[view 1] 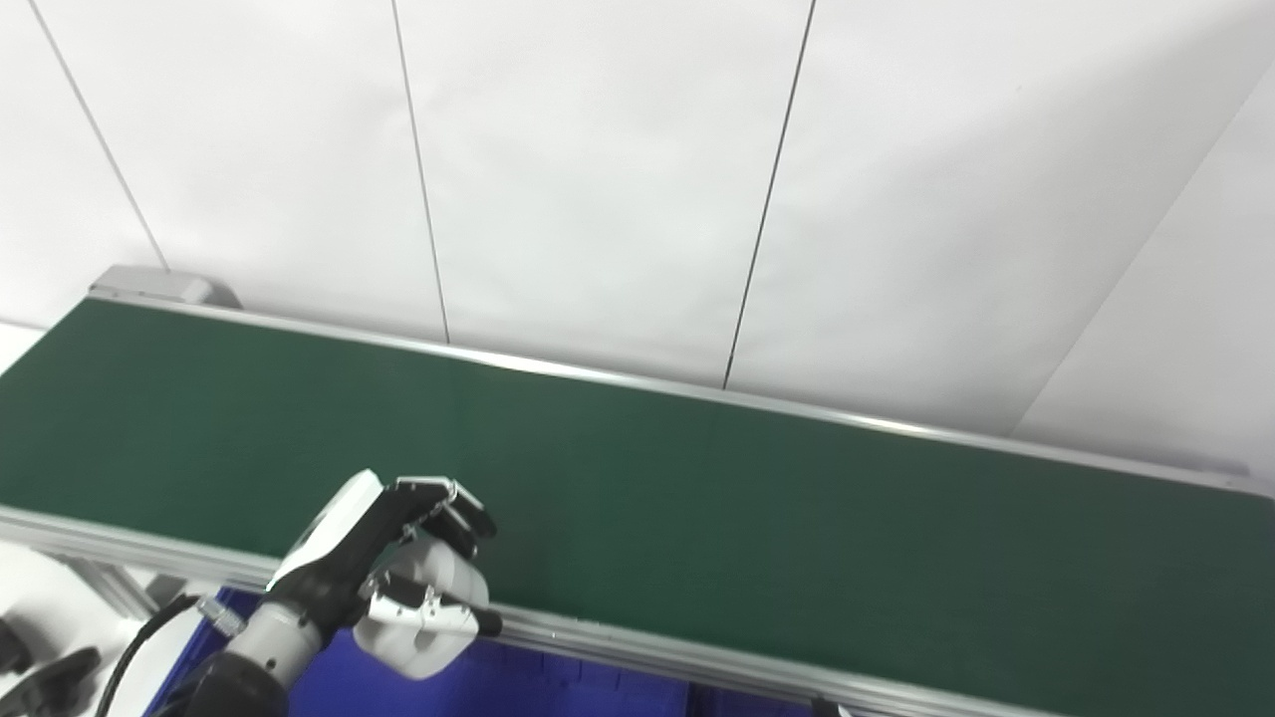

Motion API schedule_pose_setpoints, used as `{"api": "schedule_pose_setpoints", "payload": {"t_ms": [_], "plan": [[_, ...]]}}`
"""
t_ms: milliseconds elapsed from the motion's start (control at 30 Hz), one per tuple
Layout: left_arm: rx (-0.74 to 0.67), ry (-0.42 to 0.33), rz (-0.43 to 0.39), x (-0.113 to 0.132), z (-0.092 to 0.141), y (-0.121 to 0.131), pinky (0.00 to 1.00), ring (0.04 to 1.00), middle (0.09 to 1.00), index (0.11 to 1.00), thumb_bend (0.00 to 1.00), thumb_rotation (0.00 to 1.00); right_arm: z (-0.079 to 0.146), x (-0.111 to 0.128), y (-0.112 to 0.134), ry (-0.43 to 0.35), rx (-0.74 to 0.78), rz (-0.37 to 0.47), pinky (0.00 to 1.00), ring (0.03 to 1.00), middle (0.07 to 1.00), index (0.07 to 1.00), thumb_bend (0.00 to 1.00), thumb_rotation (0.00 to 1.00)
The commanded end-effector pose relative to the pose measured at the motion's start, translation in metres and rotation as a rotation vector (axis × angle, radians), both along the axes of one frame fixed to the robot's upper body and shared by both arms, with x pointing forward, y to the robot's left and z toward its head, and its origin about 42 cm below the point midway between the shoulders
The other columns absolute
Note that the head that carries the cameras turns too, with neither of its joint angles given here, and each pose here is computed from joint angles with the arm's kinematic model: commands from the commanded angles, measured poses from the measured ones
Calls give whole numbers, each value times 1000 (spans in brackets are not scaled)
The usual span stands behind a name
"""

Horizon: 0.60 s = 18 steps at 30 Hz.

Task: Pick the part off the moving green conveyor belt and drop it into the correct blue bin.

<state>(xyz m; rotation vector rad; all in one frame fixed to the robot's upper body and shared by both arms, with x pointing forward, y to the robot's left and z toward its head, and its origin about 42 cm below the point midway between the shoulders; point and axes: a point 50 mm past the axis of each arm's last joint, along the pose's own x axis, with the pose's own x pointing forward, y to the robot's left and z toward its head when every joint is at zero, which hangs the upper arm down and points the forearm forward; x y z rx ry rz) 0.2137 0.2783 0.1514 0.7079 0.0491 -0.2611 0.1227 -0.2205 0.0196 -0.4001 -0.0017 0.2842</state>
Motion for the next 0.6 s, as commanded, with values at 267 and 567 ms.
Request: {"api": "schedule_pose_setpoints", "payload": {"t_ms": [267, 567], "plan": [[-8, 79, -63, -20, -51, -18, 335, 373, 464, 551, 493, 0, 26, 3, 4, -102, 48, 16, 695, 830, 904, 916, 766, 699], [-19, 155, -124, -25, -73, -39, 330, 379, 459, 545, 494, 0, 37, 8, 11, -110, 59, -4, 696, 822, 894, 907, 789, 708]]}}
